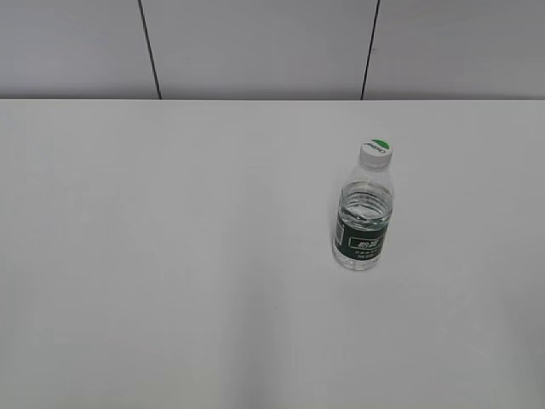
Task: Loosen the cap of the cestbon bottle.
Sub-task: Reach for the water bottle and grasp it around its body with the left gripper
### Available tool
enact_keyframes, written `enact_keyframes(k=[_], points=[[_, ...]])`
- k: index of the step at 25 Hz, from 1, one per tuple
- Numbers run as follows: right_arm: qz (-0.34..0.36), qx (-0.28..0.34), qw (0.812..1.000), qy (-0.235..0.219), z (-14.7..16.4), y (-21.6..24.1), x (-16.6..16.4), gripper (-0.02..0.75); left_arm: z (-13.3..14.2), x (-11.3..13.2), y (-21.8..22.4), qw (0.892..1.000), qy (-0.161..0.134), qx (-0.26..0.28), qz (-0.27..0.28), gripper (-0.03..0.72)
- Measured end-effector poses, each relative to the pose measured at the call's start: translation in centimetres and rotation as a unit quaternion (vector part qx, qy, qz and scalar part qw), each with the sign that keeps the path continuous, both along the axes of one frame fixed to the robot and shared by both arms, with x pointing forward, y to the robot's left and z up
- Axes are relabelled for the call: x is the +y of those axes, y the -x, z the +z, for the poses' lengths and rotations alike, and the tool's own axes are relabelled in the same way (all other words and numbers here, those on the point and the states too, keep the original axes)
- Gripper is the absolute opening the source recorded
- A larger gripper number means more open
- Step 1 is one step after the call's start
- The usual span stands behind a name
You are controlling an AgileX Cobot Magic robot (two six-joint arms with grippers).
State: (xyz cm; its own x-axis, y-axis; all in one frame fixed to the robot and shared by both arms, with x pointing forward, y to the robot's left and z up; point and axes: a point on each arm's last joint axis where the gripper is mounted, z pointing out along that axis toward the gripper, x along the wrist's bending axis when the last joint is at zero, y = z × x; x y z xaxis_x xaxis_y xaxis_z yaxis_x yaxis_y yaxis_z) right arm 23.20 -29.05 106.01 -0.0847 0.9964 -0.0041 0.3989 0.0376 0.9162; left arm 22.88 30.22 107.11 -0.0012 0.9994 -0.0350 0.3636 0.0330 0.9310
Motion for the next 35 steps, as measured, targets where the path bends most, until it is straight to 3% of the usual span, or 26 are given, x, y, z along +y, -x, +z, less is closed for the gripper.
enact_keyframes(k=[12,20,30,35], points=[[0.0,0.0,1.0,0.0,0.0,0.0,0.0,0.59,0.0,0.0,0.0,1.0,0.0,0.0,0.0,0.267],[0.033,0.0,0.999,-0.032,0.1,0.1,0.6,0.59,0.0,0.0,0.0,1.0,-0.001,0.001,0.0,0.267],[0.035,-0.002,0.999,-0.036,0.1,0.1,0.7,0.59,0.0,-0.1,0.0,1.0,0.002,0.001,-0.003,0.269],[0.035,-0.002,0.999,-0.036,0.1,0.1,0.7,0.59,1.5,-0.2,-0.6,0.999,0.008,-0.037,-0.006,0.334]])
